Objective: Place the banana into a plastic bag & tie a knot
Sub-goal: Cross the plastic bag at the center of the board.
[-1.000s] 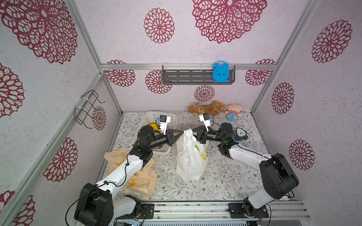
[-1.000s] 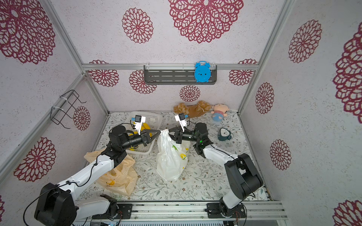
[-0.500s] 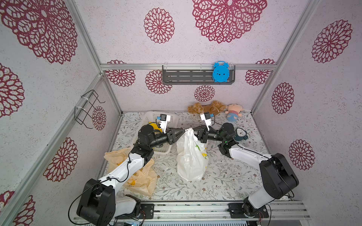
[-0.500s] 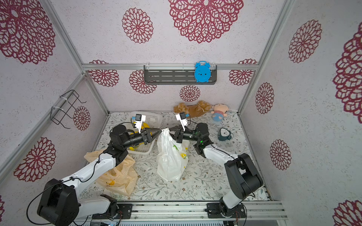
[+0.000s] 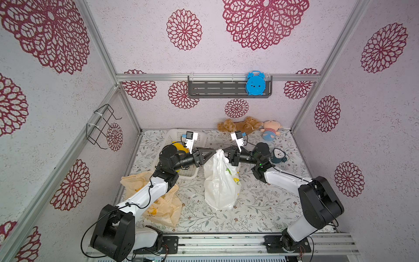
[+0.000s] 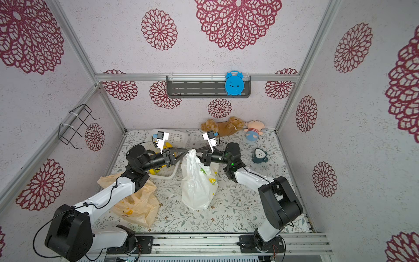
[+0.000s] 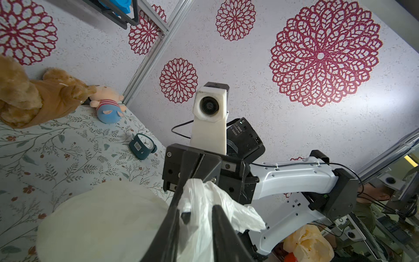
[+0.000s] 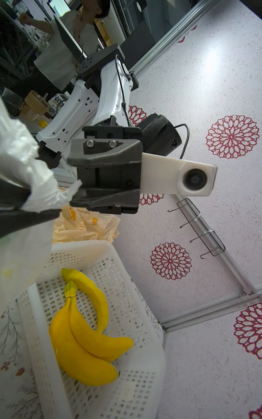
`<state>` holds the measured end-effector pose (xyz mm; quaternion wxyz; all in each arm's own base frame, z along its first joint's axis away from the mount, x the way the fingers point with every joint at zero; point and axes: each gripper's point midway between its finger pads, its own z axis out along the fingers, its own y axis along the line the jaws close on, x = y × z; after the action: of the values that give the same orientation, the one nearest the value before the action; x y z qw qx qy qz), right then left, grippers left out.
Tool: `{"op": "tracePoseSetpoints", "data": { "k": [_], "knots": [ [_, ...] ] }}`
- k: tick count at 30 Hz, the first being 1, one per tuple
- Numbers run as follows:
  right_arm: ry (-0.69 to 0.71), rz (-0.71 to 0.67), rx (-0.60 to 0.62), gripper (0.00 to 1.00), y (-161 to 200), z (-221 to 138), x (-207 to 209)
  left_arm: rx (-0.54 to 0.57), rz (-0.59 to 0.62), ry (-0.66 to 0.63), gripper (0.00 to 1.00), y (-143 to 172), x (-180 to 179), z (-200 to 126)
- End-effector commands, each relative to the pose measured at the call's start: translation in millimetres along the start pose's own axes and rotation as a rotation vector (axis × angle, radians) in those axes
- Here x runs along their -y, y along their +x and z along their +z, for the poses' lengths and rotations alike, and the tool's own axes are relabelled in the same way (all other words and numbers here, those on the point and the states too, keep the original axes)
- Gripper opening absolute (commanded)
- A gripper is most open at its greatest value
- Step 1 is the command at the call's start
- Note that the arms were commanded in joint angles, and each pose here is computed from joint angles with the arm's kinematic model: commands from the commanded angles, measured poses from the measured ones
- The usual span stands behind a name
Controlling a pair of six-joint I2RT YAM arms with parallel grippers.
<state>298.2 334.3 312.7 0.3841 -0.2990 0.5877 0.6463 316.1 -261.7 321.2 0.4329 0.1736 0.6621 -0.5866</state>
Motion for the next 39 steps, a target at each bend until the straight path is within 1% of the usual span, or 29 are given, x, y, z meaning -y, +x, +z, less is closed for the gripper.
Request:
{"op": "tracePoseSetpoints", "data": {
  "k": [1, 5, 7, 9, 16, 21, 25, 27, 28, 31, 34, 37, 39],
  "knots": [
    [-0.022, -0.051, 0.019, 0.0, -12, 1, -8, -0.001, 0.004, 0.012, 0.35, 2, -2, 0],
    [-0.021, -0.053, 0.02, 0.0, -13, 1, -8, -0.011, -0.007, -0.033, 0.45, 8, -13, 0],
    [-0.023, -0.054, 0.019, 0.0, -13, 1, -9, -0.015, -0.009, -0.044, 0.46, 10, -17, 0],
    [-0.021, -0.053, 0.018, 0.0, -13, 2, -8, -0.015, -0.013, -0.041, 0.43, 11, -17, -1],
    [-0.016, -0.054, 0.019, 0.0, -14, 2, -6, -0.022, -0.024, -0.035, 0.37, 16, -15, -1],
    [-0.02, -0.05, 0.017, 0.0, -14, 3, -6, -0.028, -0.03, -0.037, 0.3, 19, -18, 0],
    [-0.019, -0.045, 0.014, 0.0, -13, 4, -5, -0.028, -0.032, -0.024, 0.18, 17, -16, 3],
    [-0.016, -0.043, 0.01, 0.0, -12, 4, -4, -0.024, -0.03, -0.02, 0.07, 15, -14, 3],
    [-0.015, -0.04, 0.009, 0.0, -11, 4, -3, -0.017, -0.028, -0.023, 0.0, 12, -14, 3],
    [-0.004, -0.038, -0.002, 0.0, -8, 3, -1, 0.001, -0.012, -0.064, 0.0, 9, -15, -2],
    [0.037, -0.035, -0.027, 0.0, 0, 0, 5, 0.014, 0.004, -0.164, 0.0, 7, -25, -9],
    [0.09, -0.038, -0.047, 0.07, 7, -6, 11, 0.008, 0.017, -0.248, 0.0, 7, -34, -15],
    [0.121, -0.038, -0.057, 0.11, 11, -10, 13, 0.01, 0.022, -0.271, 0.0, 7, -36, -18]
  ]
}}
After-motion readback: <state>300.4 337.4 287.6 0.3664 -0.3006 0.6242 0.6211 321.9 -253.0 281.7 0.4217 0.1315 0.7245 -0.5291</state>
